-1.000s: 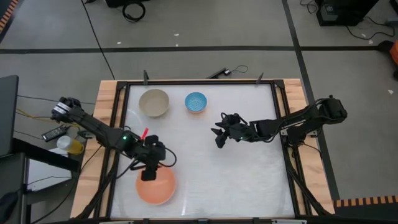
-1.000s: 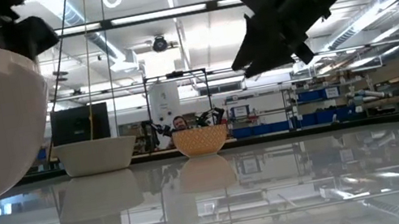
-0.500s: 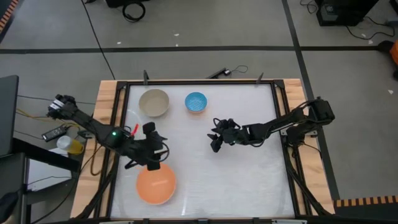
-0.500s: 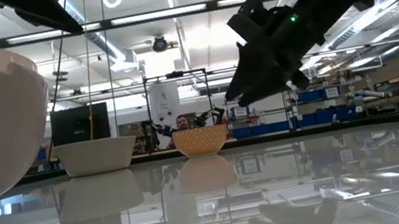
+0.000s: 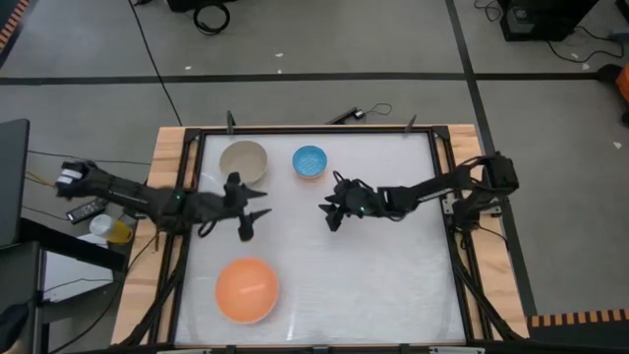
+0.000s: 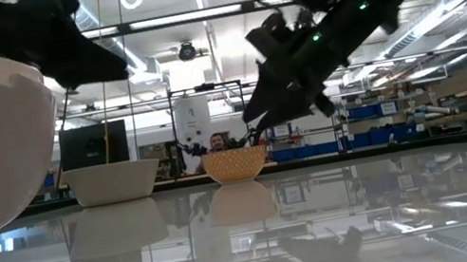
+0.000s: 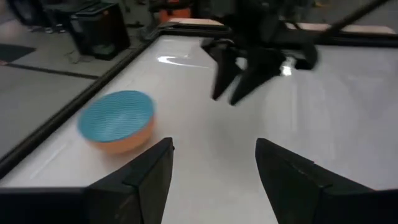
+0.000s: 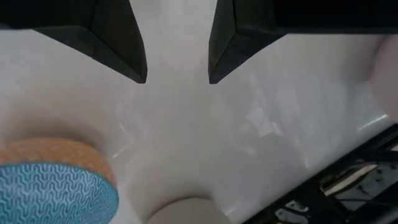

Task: Nest bowls inside each other
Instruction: Stack the gray bowl on top of the orange bowl

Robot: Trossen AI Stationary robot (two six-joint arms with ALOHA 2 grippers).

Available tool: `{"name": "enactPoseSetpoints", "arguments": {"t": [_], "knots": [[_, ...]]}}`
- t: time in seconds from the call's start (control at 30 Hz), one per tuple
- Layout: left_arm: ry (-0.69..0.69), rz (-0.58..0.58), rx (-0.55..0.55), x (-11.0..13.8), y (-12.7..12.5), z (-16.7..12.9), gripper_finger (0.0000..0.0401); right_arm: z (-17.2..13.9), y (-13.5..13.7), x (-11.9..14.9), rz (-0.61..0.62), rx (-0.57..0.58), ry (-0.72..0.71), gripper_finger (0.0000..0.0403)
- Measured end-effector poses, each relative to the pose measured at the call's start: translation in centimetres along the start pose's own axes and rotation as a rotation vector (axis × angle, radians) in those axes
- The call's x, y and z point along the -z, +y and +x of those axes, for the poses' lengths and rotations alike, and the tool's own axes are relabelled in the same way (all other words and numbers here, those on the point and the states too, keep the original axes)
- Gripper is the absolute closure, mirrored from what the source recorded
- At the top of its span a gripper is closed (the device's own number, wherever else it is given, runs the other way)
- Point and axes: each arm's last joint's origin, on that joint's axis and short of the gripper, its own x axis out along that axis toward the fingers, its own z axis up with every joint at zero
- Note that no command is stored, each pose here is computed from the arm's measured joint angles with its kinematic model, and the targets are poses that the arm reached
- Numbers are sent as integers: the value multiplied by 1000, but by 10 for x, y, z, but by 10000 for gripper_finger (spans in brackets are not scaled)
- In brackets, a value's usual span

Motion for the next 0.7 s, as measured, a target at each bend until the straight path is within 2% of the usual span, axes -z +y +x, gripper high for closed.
{"name": "enactPoseSetpoints", "arguments": {"t": [0.17, 0.37, 0.53, 0.7], "knots": [[1, 8, -52, -2, 26, 11, 168, 24, -11, -23, -17, 37, 51, 225], [-10, -25, -3, -6, 51, 20, 168, 44, -28, -48, -25, 163, 123, 225], [-3, -33, -3, -4, 58, 25, 168, 55, -46, -61, 12, 219, 122, 225], [-10, -32, 5, -4, 56, 32, 168, 62, -63, -62, 44, 245, 153, 225]]}}
